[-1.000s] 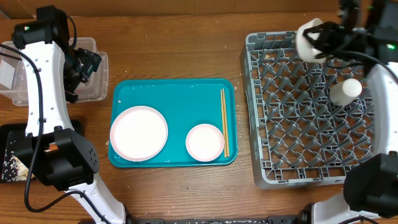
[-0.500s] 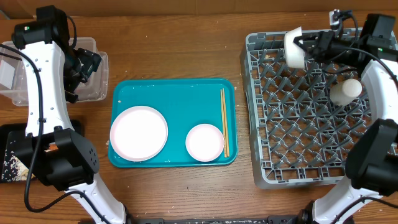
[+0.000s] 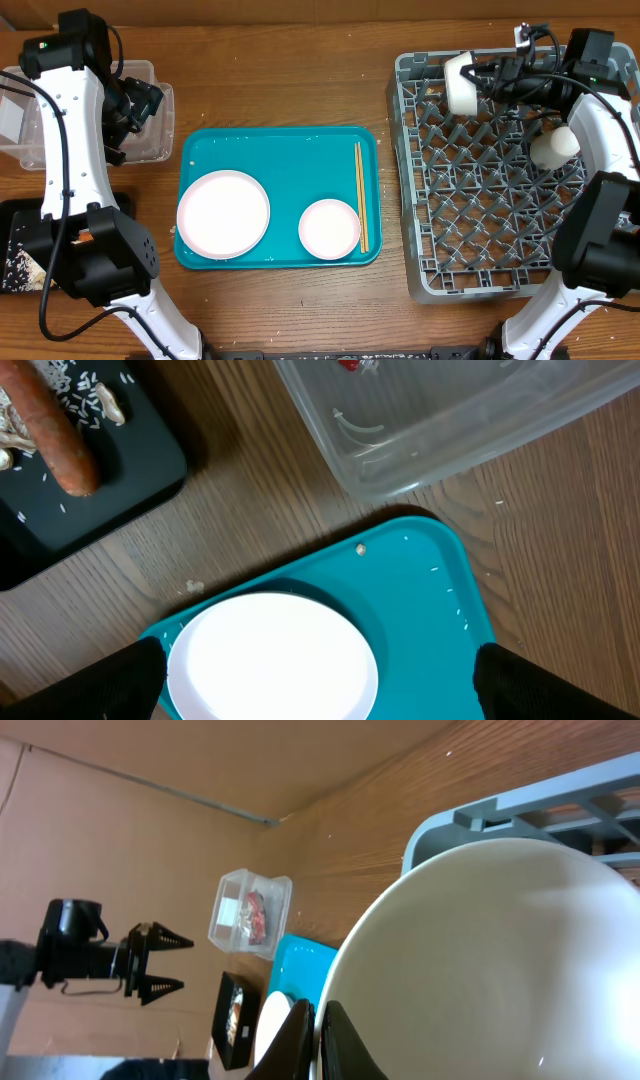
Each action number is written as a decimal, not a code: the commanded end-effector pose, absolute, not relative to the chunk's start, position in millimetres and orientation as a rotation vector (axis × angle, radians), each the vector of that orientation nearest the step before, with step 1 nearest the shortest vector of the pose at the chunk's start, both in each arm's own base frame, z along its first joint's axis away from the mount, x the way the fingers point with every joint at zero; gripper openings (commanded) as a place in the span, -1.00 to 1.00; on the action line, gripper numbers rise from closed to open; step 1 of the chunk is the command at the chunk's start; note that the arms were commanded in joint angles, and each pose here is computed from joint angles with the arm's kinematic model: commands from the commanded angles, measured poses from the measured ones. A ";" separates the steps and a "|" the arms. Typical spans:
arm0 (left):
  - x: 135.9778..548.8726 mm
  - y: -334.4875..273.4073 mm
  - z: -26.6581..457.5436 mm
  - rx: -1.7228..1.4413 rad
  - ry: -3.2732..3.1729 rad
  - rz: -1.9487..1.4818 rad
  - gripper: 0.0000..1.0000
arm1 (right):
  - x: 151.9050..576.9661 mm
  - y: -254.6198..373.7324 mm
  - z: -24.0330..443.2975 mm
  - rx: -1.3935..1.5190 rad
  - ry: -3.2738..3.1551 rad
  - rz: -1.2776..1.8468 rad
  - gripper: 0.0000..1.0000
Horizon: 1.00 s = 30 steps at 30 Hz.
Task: Sort waste into correct bins and load items into the dishwasher
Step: 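Tilt the bowl down into the rack and release it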
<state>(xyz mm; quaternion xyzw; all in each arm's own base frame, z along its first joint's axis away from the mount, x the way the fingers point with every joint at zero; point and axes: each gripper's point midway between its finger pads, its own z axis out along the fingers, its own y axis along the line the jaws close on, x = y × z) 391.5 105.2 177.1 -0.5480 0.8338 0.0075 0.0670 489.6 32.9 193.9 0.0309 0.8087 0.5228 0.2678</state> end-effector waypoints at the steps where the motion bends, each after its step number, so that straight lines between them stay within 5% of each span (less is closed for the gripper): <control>1: 388.5 103.6 187.0 -1.664 2.479 0.008 1.00 | 494.2 19.8 182.8 0.192 2.209 1.394 -0.92; 22: 388.4 103.5 187.0 -1.665 2.479 0.008 1.00 | 497.8 -9.5 159.9 0.370 2.292 1.234 -0.86; 30: 388.4 103.5 187.0 -1.665 2.479 0.008 0.99 | 489.8 20.2 223.9 0.153 2.058 1.652 -0.92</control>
